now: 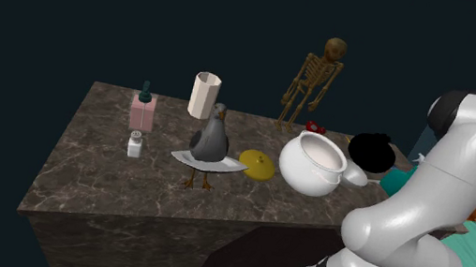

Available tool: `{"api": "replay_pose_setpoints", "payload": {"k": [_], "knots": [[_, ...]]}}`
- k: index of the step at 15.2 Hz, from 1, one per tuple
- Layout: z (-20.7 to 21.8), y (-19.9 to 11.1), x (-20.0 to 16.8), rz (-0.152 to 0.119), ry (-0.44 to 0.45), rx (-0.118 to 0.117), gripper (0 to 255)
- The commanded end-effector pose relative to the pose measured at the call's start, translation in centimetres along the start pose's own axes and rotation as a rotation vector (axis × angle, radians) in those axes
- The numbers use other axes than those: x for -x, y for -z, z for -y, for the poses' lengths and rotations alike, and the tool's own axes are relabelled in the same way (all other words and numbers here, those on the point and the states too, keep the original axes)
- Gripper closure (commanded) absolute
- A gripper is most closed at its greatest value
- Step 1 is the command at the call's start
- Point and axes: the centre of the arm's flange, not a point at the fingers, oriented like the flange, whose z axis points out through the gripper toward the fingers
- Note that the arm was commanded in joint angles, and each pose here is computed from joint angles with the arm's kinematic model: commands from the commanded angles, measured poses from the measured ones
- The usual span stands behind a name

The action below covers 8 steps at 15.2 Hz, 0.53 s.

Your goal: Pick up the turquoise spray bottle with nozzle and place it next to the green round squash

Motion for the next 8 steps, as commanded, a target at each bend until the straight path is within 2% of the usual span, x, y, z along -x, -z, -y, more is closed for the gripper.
{"api": "replay_pose_setpoints", "payload": {"k": [1, 5, 8], "knots": [[0.0, 0.0, 0.0, 0.000, 0.000, 0.000, 0], [0.0, 5.0, 0.0, 0.000, 0.000, 0.000, 0], [0.0, 5.0, 0.0, 0.000, 0.000, 0.000, 0]]}}
